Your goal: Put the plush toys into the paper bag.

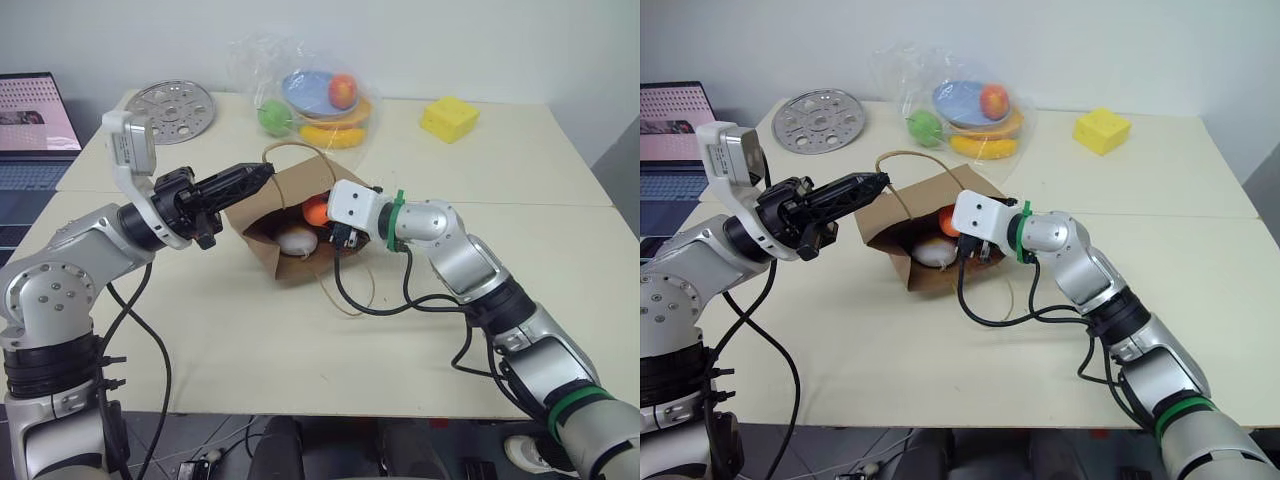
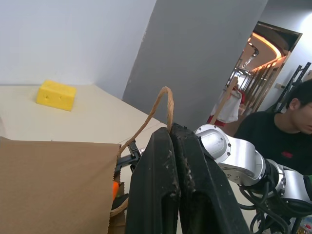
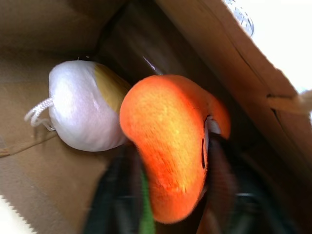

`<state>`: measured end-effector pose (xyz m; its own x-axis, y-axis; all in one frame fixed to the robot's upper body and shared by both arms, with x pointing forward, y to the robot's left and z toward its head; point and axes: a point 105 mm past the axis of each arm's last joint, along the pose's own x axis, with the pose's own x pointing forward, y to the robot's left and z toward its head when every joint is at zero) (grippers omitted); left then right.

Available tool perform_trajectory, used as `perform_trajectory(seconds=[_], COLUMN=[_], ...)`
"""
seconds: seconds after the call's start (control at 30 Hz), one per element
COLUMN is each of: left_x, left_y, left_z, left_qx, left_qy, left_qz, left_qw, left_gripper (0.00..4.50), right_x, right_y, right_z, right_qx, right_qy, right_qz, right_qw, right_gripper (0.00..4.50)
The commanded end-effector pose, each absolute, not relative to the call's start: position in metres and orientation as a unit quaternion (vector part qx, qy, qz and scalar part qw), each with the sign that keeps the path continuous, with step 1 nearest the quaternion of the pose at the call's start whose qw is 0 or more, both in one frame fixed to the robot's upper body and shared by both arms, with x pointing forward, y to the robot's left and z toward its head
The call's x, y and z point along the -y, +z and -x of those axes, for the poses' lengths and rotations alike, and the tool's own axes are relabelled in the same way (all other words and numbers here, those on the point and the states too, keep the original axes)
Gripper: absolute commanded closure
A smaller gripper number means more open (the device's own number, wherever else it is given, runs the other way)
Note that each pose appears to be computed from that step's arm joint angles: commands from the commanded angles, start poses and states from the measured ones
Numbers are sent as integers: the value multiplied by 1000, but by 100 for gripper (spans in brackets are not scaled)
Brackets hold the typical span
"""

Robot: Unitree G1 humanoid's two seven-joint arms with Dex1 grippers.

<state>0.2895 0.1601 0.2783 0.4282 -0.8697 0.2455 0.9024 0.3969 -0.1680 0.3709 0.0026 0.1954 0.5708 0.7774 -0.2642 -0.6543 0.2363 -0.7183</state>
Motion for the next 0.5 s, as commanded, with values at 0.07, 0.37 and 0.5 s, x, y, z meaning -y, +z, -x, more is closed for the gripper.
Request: perform_trajectory(seconds=[0.07,0.37,0.5], left_x=[-157,-158,-156], left_y=[289,291,291], left_z=[-284,-291,-293], left_qx=[79,85,85], left_qy=[-541,-528,-528], left_qz=[125,131,133], left_qw=[828,835,834], left_gripper=[450,450,450], right_x=[-6,1,22], right_y=[213,239,246], right_z=[-365,-329,-289], right_qx=[111,124,100], right_qy=[460,528,605], right_qz=[434,385,330], right_qw=[767,747,717], right_gripper=[93,3,3])
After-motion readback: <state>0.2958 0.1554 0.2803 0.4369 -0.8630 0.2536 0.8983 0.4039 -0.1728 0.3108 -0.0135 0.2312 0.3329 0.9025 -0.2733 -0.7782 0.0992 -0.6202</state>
